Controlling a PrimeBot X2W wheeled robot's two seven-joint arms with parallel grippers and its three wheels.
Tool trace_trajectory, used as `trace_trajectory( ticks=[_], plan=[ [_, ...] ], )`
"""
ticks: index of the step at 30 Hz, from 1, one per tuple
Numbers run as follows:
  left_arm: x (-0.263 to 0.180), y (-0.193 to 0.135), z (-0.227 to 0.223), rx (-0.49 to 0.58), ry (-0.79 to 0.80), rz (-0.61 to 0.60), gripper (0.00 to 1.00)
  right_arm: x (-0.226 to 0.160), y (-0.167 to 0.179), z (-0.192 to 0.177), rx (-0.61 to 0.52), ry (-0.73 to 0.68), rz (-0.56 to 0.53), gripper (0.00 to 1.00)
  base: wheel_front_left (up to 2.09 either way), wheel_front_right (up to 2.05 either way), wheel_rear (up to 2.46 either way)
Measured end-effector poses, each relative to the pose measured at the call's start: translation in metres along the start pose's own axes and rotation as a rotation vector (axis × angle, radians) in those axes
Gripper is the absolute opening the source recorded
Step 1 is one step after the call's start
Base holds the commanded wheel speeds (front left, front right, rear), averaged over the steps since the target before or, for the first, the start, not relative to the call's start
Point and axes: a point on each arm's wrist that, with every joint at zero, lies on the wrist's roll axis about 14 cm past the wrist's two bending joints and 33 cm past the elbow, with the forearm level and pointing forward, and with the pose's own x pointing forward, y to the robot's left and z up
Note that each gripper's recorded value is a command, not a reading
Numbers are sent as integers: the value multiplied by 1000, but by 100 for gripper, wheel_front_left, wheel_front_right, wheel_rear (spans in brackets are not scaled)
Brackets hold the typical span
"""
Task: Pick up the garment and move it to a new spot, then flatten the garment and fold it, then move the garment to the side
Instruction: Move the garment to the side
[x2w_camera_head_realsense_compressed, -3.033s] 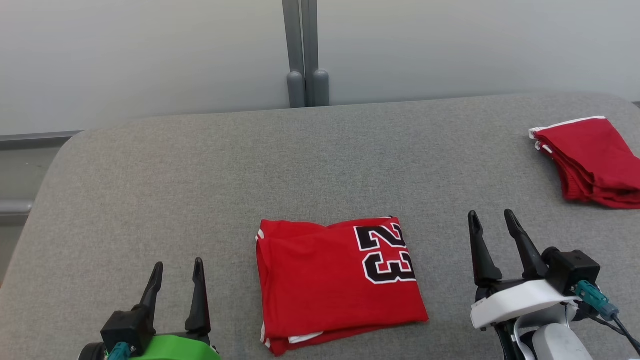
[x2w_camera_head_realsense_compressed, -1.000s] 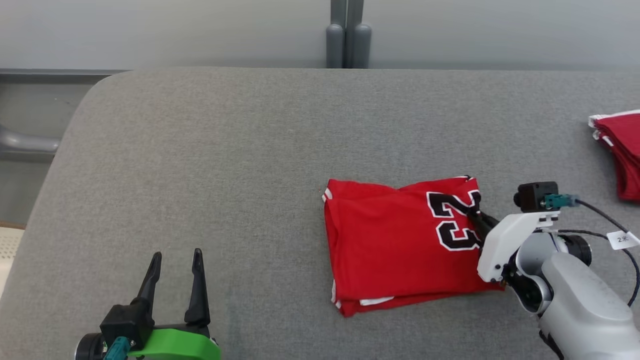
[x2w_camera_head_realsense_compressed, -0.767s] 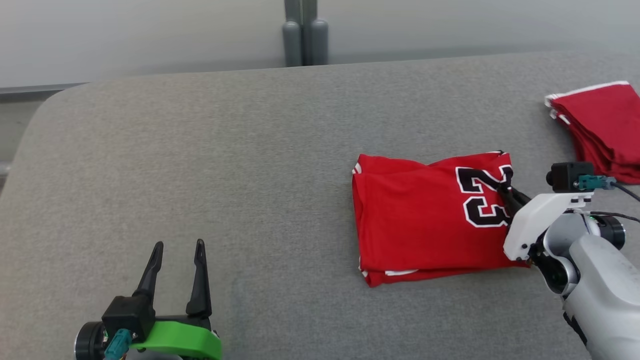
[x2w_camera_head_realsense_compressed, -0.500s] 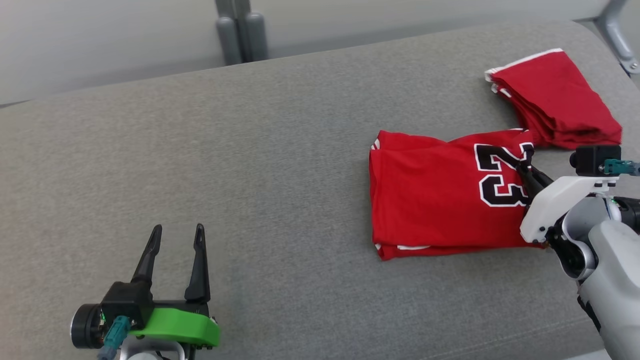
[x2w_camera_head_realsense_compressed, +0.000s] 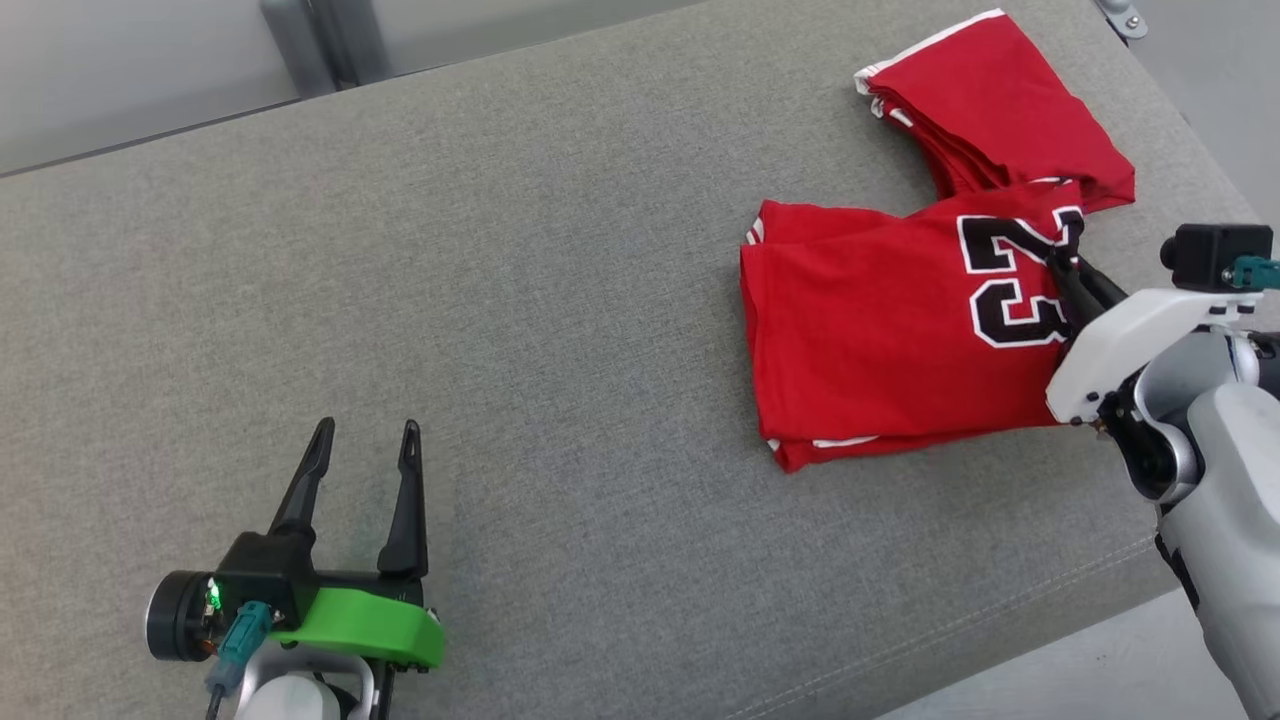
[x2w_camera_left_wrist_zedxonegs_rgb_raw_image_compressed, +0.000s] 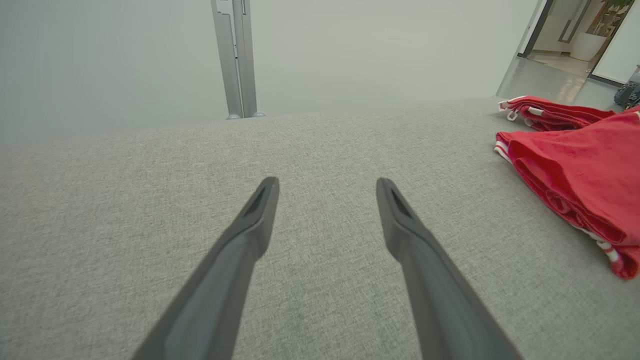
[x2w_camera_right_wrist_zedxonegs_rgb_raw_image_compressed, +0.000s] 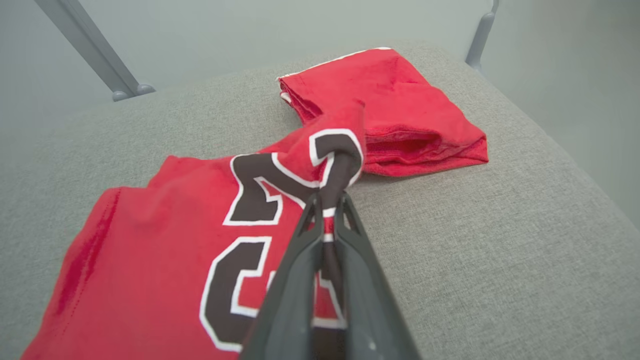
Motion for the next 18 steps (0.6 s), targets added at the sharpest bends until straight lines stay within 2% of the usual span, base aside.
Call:
trace_trajectory(
  ticks=[9,18],
  plan=[
    [-12,19,4,-2,-9,67,100,38,29,56,-64,-79,54,0,0,0,0],
    [-32,44,9,-2,-18,160,100,68,25,100,-219,-96,25,0,0,0,0]
  ],
)
